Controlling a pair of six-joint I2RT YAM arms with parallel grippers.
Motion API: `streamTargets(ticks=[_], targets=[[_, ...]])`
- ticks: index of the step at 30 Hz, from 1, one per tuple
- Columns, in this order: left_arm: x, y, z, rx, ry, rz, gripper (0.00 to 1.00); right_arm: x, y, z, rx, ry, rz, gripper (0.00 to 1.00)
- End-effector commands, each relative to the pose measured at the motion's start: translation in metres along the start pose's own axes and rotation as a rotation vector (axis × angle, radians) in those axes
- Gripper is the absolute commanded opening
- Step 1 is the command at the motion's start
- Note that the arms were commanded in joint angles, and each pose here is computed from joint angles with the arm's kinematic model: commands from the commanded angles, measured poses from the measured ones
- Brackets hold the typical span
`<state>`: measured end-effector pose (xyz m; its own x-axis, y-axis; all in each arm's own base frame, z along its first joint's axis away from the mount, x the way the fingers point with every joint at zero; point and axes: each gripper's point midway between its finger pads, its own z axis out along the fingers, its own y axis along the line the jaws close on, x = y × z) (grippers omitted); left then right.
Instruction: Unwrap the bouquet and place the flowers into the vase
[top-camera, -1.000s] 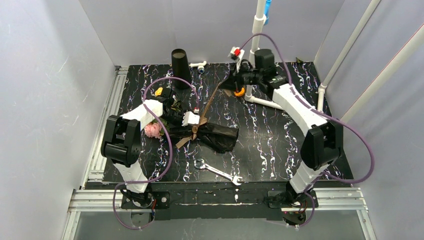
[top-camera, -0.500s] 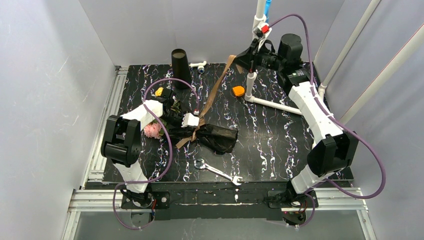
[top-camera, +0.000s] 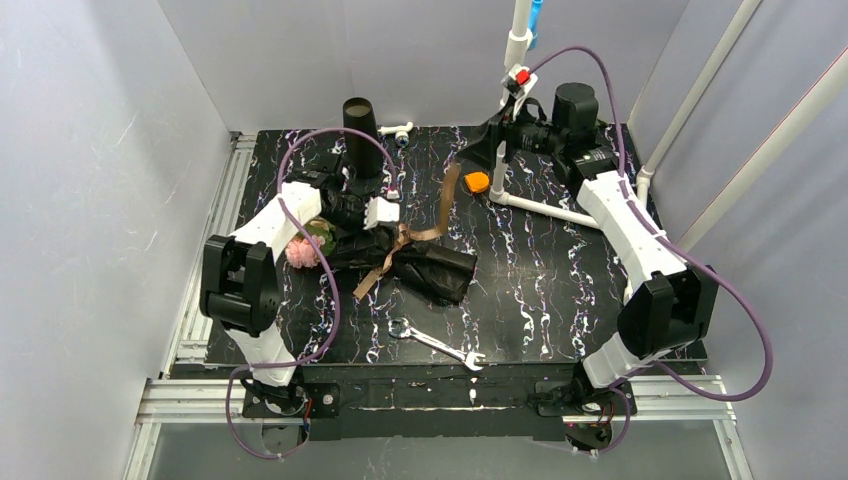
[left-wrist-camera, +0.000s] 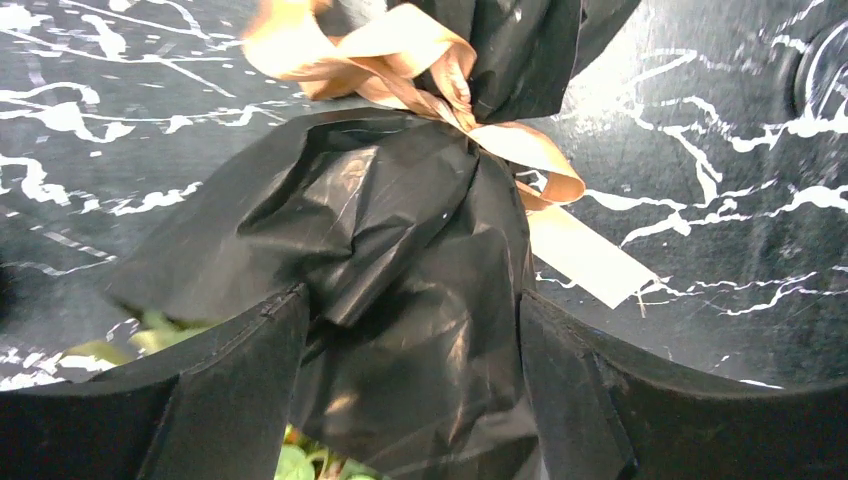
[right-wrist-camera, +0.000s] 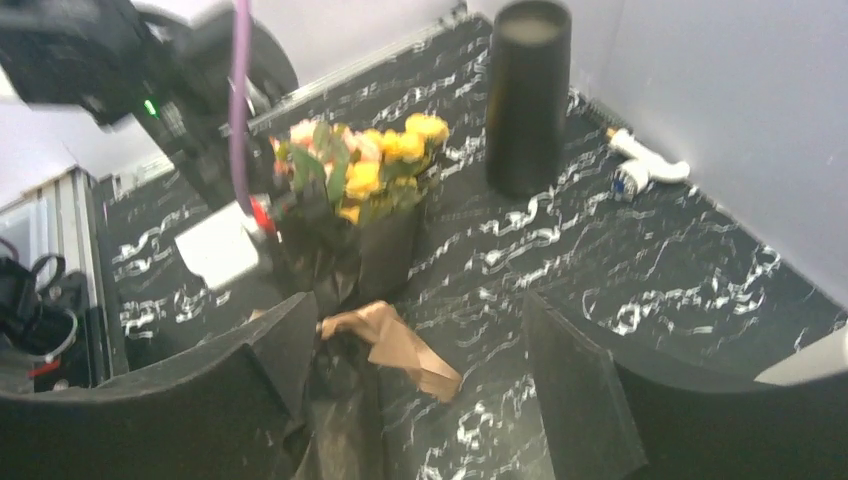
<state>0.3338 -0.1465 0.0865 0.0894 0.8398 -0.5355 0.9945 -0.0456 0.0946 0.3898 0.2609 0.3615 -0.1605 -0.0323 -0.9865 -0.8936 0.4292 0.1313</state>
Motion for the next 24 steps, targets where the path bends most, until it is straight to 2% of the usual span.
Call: streamTargets(ticks=[1, 5, 11, 17, 24], targets=[[-0.044, -0.003, -0.050, -0.075, -0.097, -0.090, 0.75, 0.020, 0.017, -0.011, -0.017, 0.072, -0.029, 0.86], [-0.065, -0.002, -0.077, -0.155, -0.164, -0.176, 0.76, 0.069, 0.033, -0.015, -0.046, 0.216, -0.043, 0.97], [-0.069, -0.062, -0.083, -0.142, -0.241, -0.297, 0.71, 0.122, 0.067, -0.011, -0.126, 0.370, -0.049, 0.93], [-0.035, -0.116, -0.058, -0.108, -0.141, -0.392, 0.65, 0.165, 0.101, 0.007, -0.209, 0.469, -0.023, 0.92], [-0.003, -0.132, -0.024, -0.094, 0.003, -0.402, 0.67, 0.205, 0.105, 0.033, -0.213, 0.536, 0.009, 0.91]])
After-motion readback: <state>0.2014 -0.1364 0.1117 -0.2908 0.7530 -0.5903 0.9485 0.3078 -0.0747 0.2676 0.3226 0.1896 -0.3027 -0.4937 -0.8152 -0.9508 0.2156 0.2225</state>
